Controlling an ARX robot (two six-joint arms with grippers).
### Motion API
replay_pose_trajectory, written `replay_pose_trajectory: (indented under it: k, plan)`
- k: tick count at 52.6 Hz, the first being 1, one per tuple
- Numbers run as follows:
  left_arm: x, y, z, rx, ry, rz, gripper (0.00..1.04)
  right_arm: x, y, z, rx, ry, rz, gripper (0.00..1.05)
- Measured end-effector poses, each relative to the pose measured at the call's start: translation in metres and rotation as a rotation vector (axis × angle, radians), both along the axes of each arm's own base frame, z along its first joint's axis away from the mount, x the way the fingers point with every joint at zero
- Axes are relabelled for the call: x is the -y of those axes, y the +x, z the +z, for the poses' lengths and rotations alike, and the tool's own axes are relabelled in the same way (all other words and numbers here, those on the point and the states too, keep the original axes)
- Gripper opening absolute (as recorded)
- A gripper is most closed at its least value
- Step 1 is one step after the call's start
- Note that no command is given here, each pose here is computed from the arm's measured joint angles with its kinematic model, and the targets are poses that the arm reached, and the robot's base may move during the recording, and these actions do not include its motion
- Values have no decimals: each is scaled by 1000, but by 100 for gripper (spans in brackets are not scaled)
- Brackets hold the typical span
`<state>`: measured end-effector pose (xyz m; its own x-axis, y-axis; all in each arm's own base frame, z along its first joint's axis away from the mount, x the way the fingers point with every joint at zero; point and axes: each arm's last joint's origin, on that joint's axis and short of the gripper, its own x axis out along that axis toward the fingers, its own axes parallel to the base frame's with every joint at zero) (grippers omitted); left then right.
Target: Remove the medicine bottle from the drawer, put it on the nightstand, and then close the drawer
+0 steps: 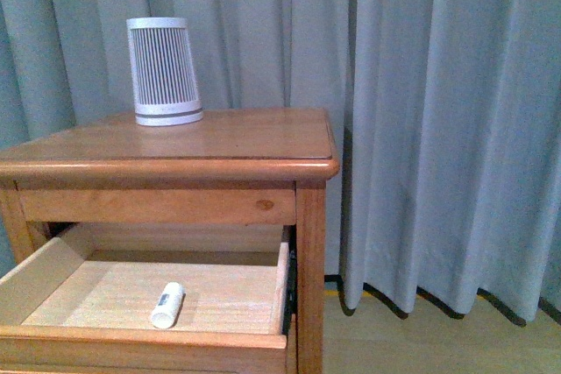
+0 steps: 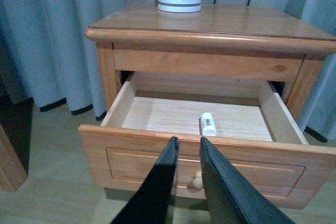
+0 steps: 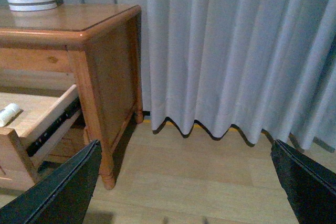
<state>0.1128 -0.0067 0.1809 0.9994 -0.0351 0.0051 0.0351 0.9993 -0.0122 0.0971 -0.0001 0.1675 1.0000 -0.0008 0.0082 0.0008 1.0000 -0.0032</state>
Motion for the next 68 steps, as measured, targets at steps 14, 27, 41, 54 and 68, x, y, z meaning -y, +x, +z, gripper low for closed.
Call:
replay_pose_trajectory:
  k: [14,27,41,54,68]
  plan:
    - [-6,-7,-14,-15,4,32,3,0,0,0,0,0,0,98]
    - [-6,-15,-14,1,4,31,3,0,0,0,0,0,0,98]
    - [-6,-15,-14,0,4,31,11,0,0,0,0,0,0,98]
    - [-6,-15,-14,0,4,30,60,0,0,0,0,0,-3,98]
    - [-6,-15,-15,-1,7,31,99,0,0,0,0,0,-2,98]
